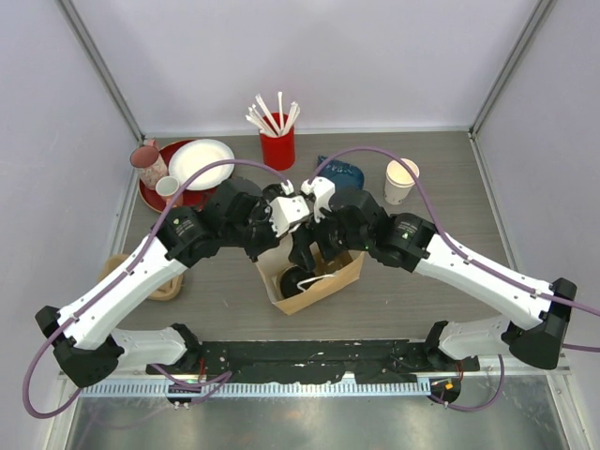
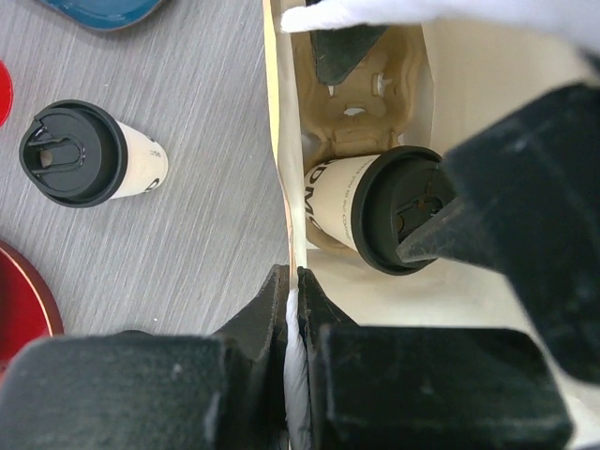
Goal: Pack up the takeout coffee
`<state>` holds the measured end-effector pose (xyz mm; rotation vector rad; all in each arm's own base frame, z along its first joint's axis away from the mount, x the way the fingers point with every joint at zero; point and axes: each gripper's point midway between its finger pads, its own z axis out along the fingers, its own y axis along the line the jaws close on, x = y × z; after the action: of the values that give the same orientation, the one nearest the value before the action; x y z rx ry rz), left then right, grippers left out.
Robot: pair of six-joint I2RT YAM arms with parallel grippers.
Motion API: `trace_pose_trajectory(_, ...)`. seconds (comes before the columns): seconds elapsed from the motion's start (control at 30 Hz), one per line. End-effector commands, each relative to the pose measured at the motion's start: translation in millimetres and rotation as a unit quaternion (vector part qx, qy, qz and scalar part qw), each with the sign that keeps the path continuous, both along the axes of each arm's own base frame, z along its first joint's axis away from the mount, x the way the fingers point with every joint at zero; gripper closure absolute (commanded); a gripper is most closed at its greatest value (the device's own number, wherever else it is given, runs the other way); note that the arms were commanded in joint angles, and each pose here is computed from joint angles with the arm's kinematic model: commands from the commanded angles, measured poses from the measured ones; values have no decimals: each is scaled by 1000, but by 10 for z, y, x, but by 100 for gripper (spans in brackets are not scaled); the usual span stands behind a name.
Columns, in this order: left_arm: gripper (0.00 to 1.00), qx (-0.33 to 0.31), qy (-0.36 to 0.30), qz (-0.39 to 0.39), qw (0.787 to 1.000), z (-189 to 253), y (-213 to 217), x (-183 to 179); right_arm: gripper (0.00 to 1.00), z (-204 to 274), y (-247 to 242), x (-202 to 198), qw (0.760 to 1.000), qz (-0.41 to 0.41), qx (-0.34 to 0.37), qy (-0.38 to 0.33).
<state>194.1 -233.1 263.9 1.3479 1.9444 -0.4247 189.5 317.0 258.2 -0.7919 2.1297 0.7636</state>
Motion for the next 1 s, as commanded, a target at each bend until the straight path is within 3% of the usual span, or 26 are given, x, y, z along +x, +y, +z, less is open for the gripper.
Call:
trace_pose_trajectory(0.0, 100, 69, 36, 11, 997, -231, 276, -105, 12, 895, -26, 45, 988, -7, 128, -89)
trace_pose_trajectory(0.67, 100, 52, 45, 35, 997, -215, 235, -86, 17, 805, 63, -36, 989, 31, 127, -75)
trace_pose_trajectory(0.97, 100, 41, 40, 43, 997, -140, 246, -94, 19, 1108, -19, -43, 982, 30, 147, -113)
